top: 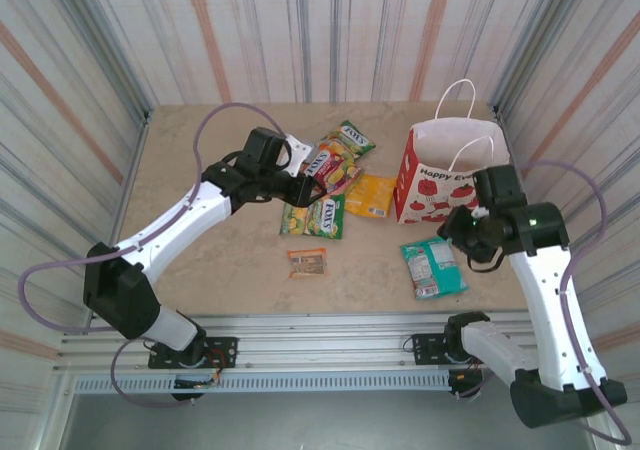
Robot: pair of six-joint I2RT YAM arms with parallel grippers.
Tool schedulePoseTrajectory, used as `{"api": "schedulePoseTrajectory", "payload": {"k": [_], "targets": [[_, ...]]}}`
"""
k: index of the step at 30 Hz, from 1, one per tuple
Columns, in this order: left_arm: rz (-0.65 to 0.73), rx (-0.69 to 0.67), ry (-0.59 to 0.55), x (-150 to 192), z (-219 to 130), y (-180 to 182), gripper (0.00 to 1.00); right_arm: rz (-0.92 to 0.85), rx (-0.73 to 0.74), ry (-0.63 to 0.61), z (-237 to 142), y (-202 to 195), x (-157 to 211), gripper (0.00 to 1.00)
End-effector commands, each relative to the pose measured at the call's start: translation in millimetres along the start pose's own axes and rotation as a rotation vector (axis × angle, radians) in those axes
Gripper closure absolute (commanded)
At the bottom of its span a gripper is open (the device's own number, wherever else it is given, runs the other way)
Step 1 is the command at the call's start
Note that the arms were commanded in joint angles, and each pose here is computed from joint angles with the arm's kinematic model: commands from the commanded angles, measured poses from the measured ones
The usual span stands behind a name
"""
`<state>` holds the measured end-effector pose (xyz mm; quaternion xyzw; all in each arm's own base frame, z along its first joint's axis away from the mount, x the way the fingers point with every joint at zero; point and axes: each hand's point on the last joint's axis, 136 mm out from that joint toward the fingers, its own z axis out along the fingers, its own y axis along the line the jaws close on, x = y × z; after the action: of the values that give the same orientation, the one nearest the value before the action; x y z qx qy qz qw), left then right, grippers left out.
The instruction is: Place the snacks into the paper bag
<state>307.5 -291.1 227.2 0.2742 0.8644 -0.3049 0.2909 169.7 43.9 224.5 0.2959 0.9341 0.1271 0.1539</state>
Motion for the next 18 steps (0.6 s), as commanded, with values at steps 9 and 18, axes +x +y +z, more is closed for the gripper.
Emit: {"api": "schedulePoseTrajectory", "payload": {"k": [9,18], "targets": [[-0.031,0.003,0.002,22,-3,-4,0.48,0.608,-0.056,0.136,99,-32,54,0.40],[-0.060,-0.016,0.021,38,-2,2,0.48,0.812,-0.004,0.159,143,-54,70,0.41]]}}
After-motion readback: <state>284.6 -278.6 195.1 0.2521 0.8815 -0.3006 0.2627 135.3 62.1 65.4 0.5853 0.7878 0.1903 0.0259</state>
